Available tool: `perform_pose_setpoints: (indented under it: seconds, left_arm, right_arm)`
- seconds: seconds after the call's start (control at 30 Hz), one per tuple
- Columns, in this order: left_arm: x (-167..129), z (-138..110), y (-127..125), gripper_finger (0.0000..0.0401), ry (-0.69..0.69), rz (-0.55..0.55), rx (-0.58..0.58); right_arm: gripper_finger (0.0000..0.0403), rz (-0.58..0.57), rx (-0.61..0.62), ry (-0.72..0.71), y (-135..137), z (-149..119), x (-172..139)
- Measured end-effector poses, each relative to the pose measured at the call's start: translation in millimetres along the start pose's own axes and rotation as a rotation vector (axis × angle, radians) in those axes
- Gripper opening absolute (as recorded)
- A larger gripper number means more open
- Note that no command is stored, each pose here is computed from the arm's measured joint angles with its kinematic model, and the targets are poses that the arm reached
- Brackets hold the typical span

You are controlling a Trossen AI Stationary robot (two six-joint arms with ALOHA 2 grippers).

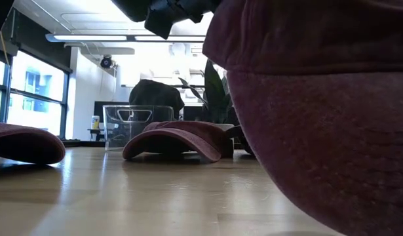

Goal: Pick & Place hat
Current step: Put the bottom right red cap into the right transparent bin

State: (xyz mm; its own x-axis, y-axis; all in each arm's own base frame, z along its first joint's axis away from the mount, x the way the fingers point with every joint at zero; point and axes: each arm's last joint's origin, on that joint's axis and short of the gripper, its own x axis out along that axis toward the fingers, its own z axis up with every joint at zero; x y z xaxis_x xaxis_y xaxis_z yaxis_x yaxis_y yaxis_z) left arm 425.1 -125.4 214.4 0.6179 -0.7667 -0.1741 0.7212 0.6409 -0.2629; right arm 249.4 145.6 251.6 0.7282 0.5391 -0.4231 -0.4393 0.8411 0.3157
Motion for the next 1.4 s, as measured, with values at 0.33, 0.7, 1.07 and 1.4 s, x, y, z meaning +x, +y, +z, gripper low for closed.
perform_pose_setpoints:
  seconds: [0.33, 0.7, 1.07, 1.4]
  left_arm:
    - [0, 0, 2, 0.0003, -0.011, 0.067, 0.001]
    - [-3, 1, 2, 0.0066, 0.005, -0.021, -0.025]
    - [-80, 54, 1, 0.0112, 0.165, 0.001, -0.222]
    - [-151, 89, -52, 0.0113, 0.322, 0.509, -0.097]
  right_arm:
    - [0.0104, -0.065, 0.002, 0.021, -3, -3, 0]
    - [0.0038, -0.036, 0.059, 0.039, -1, -4, -3]
    - [0.0023, -0.283, 0.093, 0.155, 2, 34, -56]
    - [0.0023, -0.733, 0.103, 0.337, -14, 85, -135]
